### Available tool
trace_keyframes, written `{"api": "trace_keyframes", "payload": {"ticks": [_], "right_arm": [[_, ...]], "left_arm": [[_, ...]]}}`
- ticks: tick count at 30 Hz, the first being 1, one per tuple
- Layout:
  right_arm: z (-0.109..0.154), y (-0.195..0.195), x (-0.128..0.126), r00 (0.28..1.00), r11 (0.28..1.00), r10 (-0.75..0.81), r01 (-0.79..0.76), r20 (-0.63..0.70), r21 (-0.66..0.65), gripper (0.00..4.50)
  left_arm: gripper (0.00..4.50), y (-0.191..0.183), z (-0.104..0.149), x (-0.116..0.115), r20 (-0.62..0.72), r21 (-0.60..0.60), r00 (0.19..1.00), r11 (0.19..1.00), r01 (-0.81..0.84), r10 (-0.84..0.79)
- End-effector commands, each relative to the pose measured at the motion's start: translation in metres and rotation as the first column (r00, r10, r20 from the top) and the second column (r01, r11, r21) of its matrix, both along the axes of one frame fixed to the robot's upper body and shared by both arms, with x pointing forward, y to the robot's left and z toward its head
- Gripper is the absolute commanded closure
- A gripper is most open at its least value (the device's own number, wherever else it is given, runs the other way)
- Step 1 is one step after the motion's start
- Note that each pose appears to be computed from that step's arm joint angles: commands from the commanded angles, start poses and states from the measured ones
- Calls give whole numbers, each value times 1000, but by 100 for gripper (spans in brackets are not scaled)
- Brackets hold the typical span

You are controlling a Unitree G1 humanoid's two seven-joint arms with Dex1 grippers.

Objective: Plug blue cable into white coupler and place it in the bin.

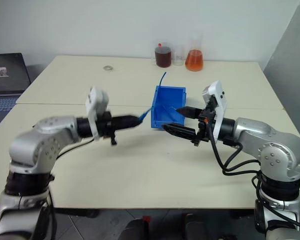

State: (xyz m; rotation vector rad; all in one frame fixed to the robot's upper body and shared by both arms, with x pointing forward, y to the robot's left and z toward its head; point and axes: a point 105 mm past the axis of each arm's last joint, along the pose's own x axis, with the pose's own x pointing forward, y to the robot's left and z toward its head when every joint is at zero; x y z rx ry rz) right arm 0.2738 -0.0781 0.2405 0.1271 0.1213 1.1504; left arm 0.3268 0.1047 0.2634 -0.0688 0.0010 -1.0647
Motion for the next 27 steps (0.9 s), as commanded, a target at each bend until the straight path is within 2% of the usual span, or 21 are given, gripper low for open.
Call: {"api": "trace_keyframes", "payload": {"ticks": [1, 6, 12, 19, 27], "right_arm": [[3, 6, -11, 1000, 999, 27, -27, 1, 34, 0], [8, 8, -3, 999, 996, 29, -28, -16, 84, 0], [31, 11, -8, 986, 978, 161, -153, -39, 143, 0], [45, 5, -13, 955, 953, 278, -260, -108, 155, 0], [43, 17, -18, 930, 935, 340, -319, -138, 156, 0]], "left_arm": [[427, -6, 22, -1, -45, -148, 999, 989, -12, 6], [427, -26, 29, -24, -100, -272, 973, 947, 172, -206], [427, -27, 4, -44, -195, -227, 914, 923, 310, -355], [427, -27, -8, -50, -243, -212, 876, 904, 372, -418], [427, -33, -10, -56, -234, -205, 867, 894, 399, -440]]}}
